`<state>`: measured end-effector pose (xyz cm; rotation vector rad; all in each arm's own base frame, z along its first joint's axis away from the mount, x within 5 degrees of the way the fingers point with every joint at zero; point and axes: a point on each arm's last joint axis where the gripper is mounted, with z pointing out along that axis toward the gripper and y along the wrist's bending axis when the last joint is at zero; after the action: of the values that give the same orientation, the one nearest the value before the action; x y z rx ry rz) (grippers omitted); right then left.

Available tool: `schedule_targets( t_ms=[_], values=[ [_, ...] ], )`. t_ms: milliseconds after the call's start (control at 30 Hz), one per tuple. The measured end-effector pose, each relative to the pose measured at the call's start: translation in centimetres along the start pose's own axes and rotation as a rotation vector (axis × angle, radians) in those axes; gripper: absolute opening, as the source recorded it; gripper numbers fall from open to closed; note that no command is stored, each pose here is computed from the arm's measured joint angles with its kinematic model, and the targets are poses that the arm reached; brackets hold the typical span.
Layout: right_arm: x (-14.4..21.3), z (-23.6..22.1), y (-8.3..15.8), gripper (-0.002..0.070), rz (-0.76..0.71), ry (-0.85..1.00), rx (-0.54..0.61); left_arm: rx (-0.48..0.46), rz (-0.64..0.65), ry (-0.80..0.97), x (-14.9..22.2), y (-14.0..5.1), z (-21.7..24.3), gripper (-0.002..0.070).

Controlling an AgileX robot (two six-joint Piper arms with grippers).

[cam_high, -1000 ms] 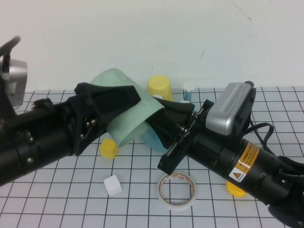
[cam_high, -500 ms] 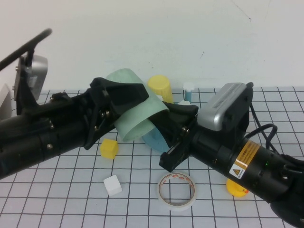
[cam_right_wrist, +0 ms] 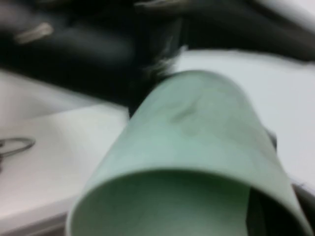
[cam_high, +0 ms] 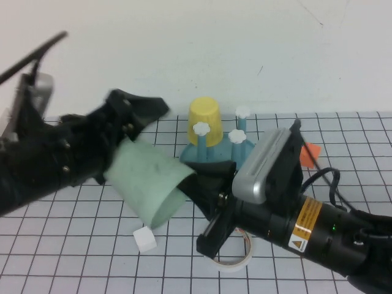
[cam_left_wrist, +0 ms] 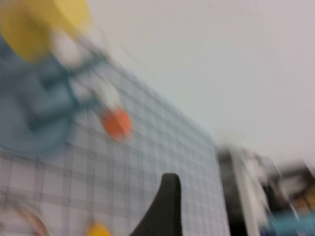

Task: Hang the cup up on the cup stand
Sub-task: Adjust the cup with two arms

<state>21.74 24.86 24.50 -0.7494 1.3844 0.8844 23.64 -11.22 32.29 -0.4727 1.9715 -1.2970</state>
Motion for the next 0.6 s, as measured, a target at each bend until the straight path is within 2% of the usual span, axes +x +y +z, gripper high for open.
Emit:
schedule_targets(
  t_ms=[200,467,600],
  values=[
    [0.0,-0.1,1.0,0.002,-0.018,-0.018,-0.078,-0.06,-0.01,-0.095,-1.1,0.6,0.0,0.069],
    [0.0,-0.1,0.3,0.0019,-0.058,-0.014,0.007,-0.004,-0.012,-0.021,-0.4,0.1,0.0,0.0692],
    [-0.1,-0.2,-0.5,0.0019,-0.049,-0.015,0.094,0.02,-0.014,0.01,-0.2,-0.2,0.0,0.0692]
  ],
)
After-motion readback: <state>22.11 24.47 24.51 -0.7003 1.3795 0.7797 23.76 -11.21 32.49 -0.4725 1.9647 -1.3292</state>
